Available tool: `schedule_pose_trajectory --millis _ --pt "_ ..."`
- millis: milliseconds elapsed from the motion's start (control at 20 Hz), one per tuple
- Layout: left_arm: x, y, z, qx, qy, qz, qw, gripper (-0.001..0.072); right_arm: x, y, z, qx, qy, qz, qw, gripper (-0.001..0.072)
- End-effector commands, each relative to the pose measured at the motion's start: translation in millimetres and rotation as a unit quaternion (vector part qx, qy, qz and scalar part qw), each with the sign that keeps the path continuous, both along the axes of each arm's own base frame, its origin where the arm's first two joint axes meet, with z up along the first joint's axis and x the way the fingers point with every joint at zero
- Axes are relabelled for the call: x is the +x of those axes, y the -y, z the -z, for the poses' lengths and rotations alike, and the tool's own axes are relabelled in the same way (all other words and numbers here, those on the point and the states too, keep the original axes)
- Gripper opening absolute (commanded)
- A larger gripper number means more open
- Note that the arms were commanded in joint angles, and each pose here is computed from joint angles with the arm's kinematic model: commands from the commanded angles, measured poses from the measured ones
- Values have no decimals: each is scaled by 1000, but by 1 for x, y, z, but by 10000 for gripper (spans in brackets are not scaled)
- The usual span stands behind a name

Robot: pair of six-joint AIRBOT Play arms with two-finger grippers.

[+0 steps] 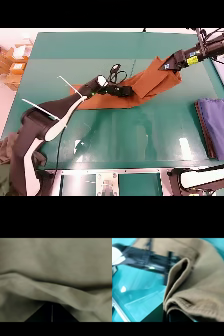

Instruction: Fold the shirts.

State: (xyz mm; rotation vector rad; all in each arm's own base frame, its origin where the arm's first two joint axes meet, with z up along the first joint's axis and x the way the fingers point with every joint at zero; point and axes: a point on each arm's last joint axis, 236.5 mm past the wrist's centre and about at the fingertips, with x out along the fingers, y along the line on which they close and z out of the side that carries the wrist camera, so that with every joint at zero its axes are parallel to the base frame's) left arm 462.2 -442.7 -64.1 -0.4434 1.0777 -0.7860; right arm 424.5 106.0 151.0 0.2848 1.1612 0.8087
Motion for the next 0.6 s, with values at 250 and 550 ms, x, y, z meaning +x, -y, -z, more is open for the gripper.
schedule_pose_trajectory --millis 250,550 --pt "-16 -28 -45 -33 -80 100 991 26 -7 -34 -16 4 3 -10 1000 16" --pt "3 -205 -131 -29 -139 108 984 25 7 -115 -14 26 42 -27 998 17"
